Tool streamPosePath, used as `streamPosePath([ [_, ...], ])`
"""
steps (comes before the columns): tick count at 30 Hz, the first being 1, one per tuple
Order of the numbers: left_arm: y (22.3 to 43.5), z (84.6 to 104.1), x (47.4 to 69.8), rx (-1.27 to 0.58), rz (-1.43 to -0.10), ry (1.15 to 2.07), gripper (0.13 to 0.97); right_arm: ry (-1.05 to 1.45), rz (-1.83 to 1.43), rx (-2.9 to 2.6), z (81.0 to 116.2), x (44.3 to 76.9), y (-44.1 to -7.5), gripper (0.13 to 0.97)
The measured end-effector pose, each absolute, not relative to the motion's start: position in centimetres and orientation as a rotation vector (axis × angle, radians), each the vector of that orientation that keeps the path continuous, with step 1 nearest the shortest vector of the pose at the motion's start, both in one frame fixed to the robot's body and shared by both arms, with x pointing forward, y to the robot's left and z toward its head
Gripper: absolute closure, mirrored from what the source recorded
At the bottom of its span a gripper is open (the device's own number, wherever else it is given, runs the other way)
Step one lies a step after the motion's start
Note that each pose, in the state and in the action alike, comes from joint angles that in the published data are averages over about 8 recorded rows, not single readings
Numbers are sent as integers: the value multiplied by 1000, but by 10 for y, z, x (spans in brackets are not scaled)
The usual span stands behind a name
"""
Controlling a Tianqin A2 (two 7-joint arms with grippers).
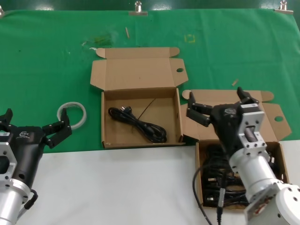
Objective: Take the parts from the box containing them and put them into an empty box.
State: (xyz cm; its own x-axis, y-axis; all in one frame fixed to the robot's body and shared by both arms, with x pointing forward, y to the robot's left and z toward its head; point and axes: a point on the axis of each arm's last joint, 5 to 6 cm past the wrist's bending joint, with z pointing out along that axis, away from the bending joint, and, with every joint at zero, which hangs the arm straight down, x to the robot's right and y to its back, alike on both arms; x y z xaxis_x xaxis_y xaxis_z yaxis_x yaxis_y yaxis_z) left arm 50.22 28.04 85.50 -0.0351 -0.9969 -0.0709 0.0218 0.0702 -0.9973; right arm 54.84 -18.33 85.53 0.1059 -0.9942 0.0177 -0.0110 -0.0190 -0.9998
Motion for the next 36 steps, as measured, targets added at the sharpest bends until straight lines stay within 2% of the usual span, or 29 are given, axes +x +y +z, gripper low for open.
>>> streamPosePath([
  [22,280,855,502,-1125,-1193,1253,132,1183,-1150,-1175,849,515,-235,130],
  [36,280,855,502,-1125,-1193,1253,132,1187,-1150,-1171,849,512,-239,130],
])
